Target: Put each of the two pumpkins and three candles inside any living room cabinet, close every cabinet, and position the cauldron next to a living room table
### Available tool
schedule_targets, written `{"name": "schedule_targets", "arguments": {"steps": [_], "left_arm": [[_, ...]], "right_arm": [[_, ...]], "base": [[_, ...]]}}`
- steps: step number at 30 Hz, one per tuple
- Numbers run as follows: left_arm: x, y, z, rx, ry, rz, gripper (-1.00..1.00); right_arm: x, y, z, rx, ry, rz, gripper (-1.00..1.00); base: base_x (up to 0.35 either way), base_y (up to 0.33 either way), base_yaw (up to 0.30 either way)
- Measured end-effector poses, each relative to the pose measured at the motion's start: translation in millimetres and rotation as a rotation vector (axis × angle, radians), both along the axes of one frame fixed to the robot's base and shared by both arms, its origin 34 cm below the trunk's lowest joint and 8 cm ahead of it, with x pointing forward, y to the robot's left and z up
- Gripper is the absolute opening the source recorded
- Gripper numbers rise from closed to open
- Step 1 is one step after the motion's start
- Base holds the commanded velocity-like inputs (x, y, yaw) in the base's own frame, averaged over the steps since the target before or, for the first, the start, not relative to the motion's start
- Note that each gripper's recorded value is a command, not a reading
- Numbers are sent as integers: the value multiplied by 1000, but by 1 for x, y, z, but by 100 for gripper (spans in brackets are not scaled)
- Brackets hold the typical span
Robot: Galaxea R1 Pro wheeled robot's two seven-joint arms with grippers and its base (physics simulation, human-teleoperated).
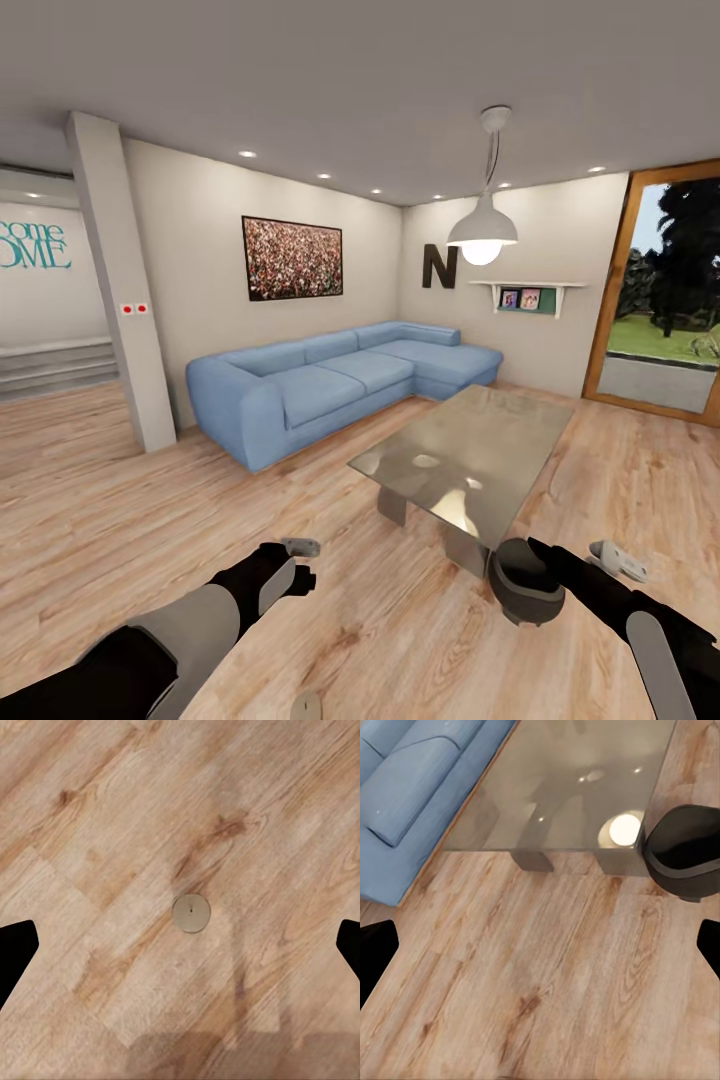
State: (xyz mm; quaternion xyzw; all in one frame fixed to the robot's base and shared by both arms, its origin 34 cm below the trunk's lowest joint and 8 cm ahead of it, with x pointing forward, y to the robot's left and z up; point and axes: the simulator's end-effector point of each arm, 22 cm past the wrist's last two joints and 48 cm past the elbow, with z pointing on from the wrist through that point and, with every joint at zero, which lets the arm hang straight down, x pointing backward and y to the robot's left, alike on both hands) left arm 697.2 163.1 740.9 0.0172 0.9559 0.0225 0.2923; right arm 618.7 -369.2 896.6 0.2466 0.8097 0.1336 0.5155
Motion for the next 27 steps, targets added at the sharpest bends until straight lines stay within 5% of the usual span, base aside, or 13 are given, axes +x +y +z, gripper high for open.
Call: {"name": "schedule_targets", "arguments": {"steps": [27], "left_arm": [[-38, 0, -86, -7, 65, 4, 100]], "right_arm": [[-3, 0, -47, 0, -1, 0, 100]], "base": [[0, 0, 0]]}}
